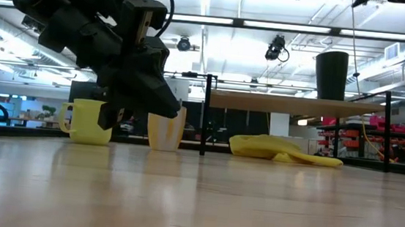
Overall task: Stack small to large cups/mugs on shelf
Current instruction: Move the yellow mug to the center of the table
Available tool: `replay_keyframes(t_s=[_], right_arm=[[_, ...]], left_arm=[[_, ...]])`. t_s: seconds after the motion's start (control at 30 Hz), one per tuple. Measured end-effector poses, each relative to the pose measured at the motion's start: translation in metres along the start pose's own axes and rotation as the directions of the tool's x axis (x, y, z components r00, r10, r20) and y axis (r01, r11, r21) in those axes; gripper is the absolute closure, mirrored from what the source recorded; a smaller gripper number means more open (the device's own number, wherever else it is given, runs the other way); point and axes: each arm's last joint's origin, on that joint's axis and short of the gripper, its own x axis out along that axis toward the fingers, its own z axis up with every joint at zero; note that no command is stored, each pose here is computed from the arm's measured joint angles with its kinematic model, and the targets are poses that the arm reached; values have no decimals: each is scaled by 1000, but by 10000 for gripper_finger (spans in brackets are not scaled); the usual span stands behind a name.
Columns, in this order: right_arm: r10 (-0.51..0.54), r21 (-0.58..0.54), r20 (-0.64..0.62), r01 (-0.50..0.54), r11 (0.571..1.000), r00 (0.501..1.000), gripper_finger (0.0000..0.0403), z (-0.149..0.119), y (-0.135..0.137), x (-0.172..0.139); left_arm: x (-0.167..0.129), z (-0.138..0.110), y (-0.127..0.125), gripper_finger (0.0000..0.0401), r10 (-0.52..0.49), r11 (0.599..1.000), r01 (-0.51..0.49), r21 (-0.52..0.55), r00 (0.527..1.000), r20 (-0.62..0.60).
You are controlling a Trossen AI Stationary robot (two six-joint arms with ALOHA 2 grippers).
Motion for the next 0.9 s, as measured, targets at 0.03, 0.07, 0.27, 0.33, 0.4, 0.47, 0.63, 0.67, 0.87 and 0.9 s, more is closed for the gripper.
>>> replay_keyframes(t_s=[0.03, 0.07, 0.27, 0.33, 0.4, 0.47, 0.63, 0.67, 0.87, 0.9], right_arm=[[-1, -10, -7, 1, 1000, 1000, 277, -1, 3, 2], [-3, -23, -10, 3, 1000, 1000, 279, -2, 6, 3], [87, -128, -5, -87, 988, 996, 289, -15, 32, 33], [131, -166, -32, -134, 977, 991, 292, -26, 42, 49], [165, -187, -60, -173, 967, 985, 296, -40, 50, 65], [186, -194, -73, -197, 961, 980, 301, -55, 57, 80], [242, -166, -108, -258, 952, 964, 311, -89, 71, 107], [247, -162, -117, -264, 951, 962, 313, -95, 74, 111], [254, -182, -121, -273, 945, 960, 325, -117, 94, 130], [255, -186, -124, -275, 943, 959, 328, -119, 98, 134]], left_arm=[[-1, 1, -1, 353, -7, 1000, 7, 4, 1000, 6], [-2, 2, -2, 355, -13, 1000, 13, 7, 1000, 12], [-11, 10, -10, 363, -36, 999, 35, 30, 998, 52], [-14, 13, -11, 366, -45, 999, 43, 27, 997, 68], [-18, 17, -14, 368, -55, 998, 52, 35, 995, 83], [-23, 21, -18, 370, -76, 996, 72, 48, 992, 104], [-40, 33, -23, 377, -83, 994, 72, 77, 987, 139], [-45, 37, -24, 378, -80, 994, 68, 80, 985, 152], [-81, 68, -27, 385, -109, 989, 75, 129, 952, 287], [-88, 74, -27, 385, -118, 987, 76, 142, 941, 318]])
